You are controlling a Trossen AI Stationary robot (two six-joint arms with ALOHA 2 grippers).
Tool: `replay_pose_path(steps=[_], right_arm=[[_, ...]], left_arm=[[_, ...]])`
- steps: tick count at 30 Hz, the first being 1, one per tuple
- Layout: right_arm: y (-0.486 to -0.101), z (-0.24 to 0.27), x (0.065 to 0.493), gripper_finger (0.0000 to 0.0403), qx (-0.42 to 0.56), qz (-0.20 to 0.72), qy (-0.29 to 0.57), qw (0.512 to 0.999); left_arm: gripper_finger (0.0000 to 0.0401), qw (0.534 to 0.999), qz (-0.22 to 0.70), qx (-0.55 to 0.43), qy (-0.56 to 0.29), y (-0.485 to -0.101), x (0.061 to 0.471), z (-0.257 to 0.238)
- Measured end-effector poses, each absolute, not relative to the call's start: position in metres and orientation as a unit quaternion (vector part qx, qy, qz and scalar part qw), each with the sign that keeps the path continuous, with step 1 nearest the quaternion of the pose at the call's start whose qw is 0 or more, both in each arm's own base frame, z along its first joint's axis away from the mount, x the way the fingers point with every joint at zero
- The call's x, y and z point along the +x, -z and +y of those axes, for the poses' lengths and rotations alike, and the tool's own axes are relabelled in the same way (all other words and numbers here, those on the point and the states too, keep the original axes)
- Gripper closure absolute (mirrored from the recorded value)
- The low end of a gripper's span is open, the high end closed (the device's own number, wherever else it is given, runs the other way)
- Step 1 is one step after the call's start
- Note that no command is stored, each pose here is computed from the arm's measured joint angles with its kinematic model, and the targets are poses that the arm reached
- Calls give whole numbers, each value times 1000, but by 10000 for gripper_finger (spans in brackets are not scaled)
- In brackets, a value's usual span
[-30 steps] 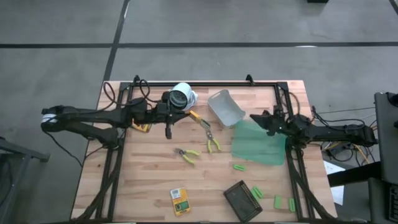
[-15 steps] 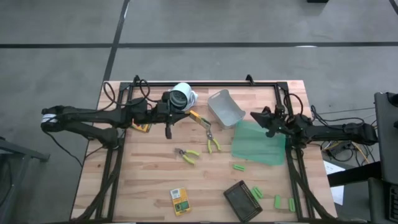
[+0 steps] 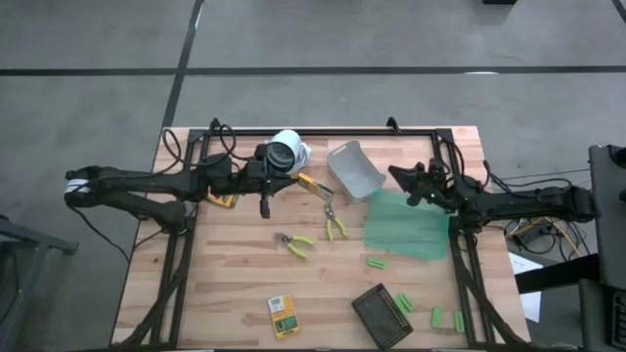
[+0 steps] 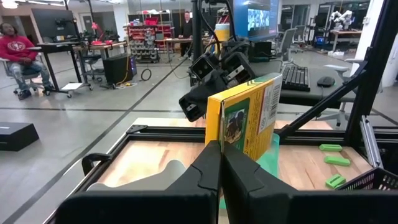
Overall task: Pick & Place School Supplies
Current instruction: Put the yellow crayon box into the green bin
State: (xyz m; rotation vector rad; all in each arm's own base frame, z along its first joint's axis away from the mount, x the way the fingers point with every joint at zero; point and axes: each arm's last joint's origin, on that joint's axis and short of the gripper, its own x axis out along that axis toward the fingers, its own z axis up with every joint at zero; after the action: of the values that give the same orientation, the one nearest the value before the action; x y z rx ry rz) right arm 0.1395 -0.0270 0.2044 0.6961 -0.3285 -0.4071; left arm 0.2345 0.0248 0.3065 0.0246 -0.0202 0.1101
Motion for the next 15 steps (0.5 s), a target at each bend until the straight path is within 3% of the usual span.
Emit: replay_pose_path(steps=[15], right_arm=[[-198, -28, 146, 355, 331, -130, 209, 911]], left_arm=[[396, 999, -5, 23, -27, -306, 235, 23]])
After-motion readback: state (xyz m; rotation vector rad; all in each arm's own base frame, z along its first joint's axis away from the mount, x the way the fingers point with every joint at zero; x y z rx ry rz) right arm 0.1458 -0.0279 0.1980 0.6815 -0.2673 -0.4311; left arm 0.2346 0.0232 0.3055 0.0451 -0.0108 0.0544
